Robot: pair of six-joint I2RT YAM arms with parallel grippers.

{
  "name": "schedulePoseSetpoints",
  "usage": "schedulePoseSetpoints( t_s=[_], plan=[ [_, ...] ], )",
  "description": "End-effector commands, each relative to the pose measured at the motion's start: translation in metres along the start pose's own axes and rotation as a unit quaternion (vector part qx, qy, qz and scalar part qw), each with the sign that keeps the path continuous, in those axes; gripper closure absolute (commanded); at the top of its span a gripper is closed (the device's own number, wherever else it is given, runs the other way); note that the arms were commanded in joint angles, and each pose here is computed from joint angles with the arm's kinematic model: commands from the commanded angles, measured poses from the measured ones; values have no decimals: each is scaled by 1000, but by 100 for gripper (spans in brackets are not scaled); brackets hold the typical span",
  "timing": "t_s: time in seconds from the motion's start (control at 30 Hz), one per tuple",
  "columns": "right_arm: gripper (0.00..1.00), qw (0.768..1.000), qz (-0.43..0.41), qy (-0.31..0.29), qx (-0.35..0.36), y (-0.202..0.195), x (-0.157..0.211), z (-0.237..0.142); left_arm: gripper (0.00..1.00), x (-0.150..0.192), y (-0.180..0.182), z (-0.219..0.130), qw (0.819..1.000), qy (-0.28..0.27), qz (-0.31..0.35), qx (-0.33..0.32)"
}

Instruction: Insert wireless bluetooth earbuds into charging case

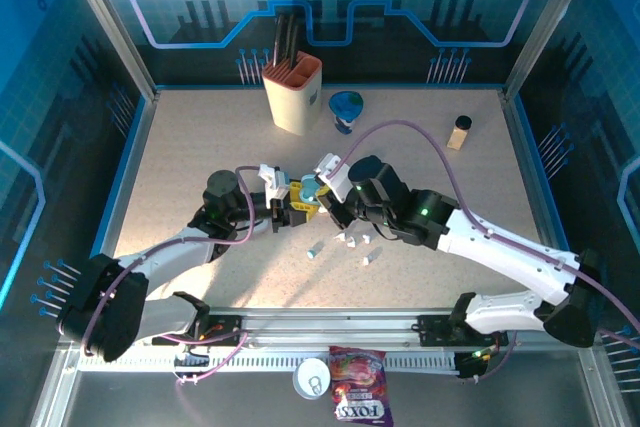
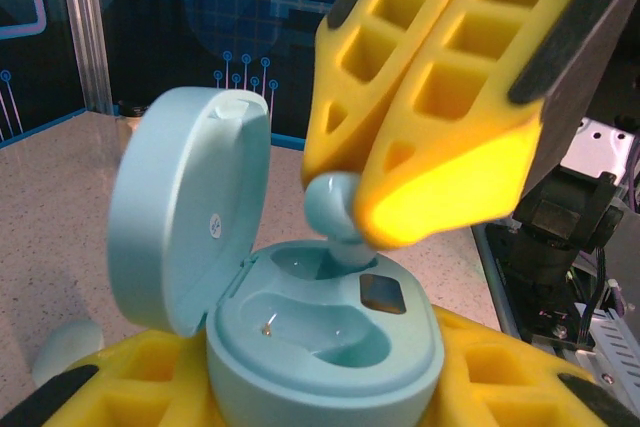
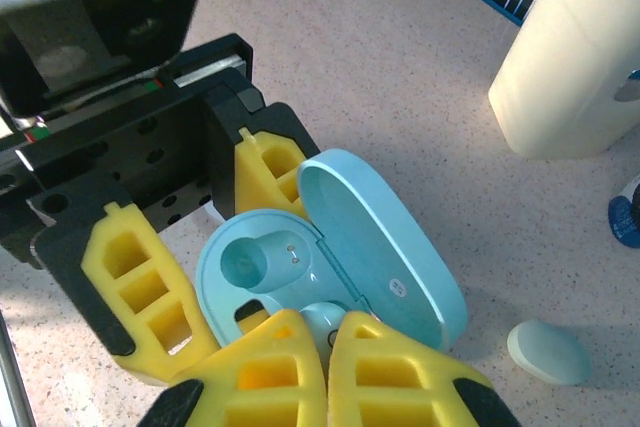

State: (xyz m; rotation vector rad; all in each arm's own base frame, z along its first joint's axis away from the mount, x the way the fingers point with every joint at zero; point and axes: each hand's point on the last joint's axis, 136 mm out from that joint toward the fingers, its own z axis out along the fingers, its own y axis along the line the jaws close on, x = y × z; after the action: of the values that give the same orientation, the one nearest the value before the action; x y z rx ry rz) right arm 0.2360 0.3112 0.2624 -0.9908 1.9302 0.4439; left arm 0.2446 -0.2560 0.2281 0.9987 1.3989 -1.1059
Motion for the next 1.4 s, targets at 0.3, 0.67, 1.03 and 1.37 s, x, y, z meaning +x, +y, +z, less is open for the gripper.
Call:
schedulePoseSetpoints(
  t_s=[0.3, 0.67, 1.03, 1.37],
  plan=[
    [73, 1000, 9, -13, 8, -1, -12, 0, 63, -14, -4, -1, 1000, -18, 17, 0],
    [43, 989, 82, -124, 0, -15, -34, -51, 62, -22, 13, -6, 998, -43, 7, -41],
    [42, 952, 302, -54, 4, -42, 74, -19, 64, -40, 24, -19, 993, -89, 21, -73],
    [49, 937, 328, 97, -68, 18, 139, 60, 65, -64, 42, -40, 983, -137, 17, -124]
  ],
)
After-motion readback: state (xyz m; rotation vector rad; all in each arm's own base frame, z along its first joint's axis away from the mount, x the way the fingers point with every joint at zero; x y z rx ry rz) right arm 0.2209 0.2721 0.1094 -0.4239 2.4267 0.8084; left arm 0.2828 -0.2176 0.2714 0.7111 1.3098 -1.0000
